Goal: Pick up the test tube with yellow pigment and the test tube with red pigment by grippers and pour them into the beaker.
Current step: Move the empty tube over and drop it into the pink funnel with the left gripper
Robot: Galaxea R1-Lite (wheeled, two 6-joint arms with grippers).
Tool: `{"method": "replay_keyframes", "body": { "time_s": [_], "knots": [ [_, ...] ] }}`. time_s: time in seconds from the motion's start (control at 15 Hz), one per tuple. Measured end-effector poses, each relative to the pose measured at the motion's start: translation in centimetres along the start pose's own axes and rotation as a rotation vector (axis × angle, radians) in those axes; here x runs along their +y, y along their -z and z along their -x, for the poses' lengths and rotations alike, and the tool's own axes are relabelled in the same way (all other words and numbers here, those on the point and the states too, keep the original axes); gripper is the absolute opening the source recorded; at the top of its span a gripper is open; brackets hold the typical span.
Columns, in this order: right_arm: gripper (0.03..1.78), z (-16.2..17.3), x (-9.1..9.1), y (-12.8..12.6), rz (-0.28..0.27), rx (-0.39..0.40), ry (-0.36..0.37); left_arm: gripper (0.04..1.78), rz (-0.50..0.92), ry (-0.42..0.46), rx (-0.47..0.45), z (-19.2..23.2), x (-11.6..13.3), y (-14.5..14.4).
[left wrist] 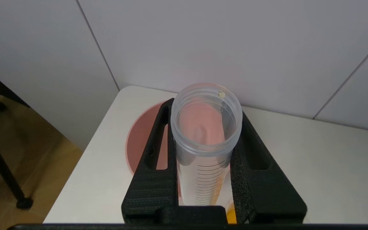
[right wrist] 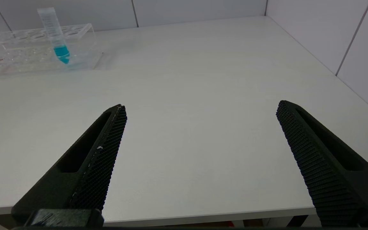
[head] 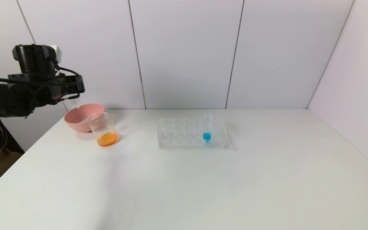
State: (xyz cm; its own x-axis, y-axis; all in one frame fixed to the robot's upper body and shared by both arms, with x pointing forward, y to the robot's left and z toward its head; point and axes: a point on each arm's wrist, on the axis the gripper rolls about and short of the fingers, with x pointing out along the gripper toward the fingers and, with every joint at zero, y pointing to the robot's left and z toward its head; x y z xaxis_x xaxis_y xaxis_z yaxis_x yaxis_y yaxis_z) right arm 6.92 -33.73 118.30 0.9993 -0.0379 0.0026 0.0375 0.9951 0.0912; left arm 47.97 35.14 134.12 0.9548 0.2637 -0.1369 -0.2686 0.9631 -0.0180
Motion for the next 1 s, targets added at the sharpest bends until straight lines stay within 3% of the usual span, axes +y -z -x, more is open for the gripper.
{"method": "replay_keyframes", "body": {
  "time_s": [0.13, 0.53, 1.0],
  "knots": [
    [1.71, 0.0, 0.0, 0.0, 0.0, 0.0, 0.0, 0.47, 0.025, -0.002, -0.041, -1.9, -0.1, 1.5],
    [1.71, 0.0, 0.0, 0.0, 0.0, 0.0, 0.0, 0.47, 0.034, -0.041, -0.021, -7.5, 0.2, 4.8],
    [1.71, 0.0, 0.0, 0.0, 0.0, 0.0, 0.0, 0.54, 0.024, -0.064, -0.008, -9.1, 1.0, 6.2]
  ]
}}
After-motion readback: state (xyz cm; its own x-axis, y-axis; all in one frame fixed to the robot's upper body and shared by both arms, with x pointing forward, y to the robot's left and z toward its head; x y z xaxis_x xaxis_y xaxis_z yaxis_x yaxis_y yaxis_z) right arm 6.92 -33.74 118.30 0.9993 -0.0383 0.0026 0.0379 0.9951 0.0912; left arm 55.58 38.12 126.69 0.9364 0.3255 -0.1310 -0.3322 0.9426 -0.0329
